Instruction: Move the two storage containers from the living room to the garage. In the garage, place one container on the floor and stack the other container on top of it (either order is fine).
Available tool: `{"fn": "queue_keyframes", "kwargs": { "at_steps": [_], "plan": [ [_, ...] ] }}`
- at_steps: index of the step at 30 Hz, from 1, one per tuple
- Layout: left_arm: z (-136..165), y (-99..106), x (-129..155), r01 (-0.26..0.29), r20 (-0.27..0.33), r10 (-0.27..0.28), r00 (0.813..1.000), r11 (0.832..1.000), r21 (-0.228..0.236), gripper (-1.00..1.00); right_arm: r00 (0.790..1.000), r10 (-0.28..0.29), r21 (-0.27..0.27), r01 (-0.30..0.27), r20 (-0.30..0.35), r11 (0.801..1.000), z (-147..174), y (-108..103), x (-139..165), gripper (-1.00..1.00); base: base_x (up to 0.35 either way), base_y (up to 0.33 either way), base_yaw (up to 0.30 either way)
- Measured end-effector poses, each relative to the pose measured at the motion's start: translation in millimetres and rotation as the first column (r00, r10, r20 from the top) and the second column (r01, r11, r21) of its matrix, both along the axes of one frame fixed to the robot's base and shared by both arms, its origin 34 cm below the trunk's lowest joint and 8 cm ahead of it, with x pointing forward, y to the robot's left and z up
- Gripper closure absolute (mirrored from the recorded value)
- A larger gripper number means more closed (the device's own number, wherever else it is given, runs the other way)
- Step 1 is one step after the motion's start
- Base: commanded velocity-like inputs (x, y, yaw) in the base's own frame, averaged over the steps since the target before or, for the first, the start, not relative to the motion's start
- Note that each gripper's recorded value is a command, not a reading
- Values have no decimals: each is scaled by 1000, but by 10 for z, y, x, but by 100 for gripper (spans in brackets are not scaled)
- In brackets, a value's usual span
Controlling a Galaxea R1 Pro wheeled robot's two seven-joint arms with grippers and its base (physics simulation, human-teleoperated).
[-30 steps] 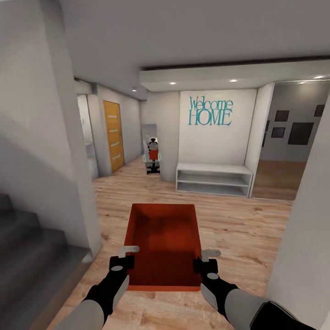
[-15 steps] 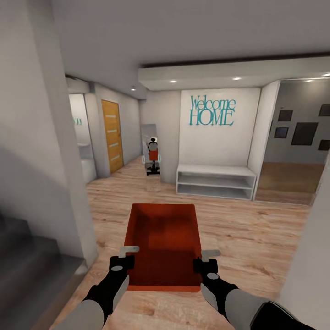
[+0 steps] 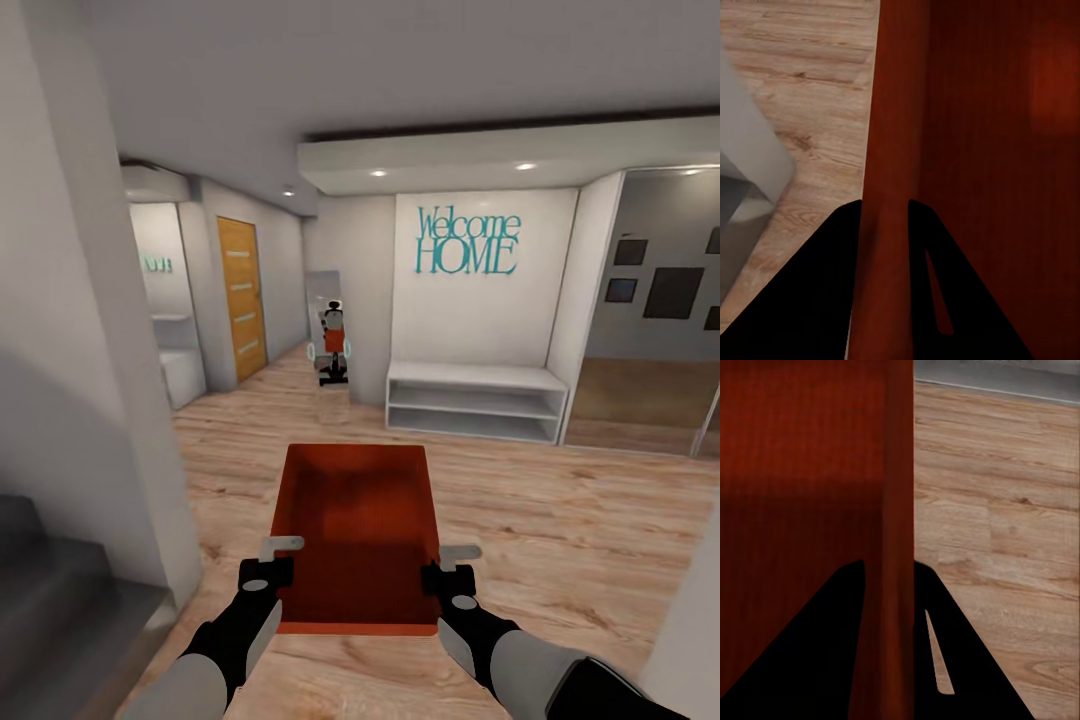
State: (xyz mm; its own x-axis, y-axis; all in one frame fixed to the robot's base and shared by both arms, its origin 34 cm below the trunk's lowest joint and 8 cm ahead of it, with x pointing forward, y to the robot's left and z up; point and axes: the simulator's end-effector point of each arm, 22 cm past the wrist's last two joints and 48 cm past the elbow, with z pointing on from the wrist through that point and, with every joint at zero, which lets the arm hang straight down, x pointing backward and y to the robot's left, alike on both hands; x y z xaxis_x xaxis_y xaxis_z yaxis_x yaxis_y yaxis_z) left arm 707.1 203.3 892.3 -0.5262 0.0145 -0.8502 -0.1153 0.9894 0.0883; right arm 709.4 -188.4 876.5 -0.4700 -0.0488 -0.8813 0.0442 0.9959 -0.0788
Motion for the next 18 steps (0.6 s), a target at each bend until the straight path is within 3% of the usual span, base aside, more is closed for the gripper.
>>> {"fn": "queue_keyframes", "kwargs": {
  "at_steps": [18],
  "plan": [
    [-7,1,-4,-1,-2,1,1000,1000,-1,100,1000,1,-1,-1,-2,1000,-3,0,-2,100,321,0,0]
  ]
}}
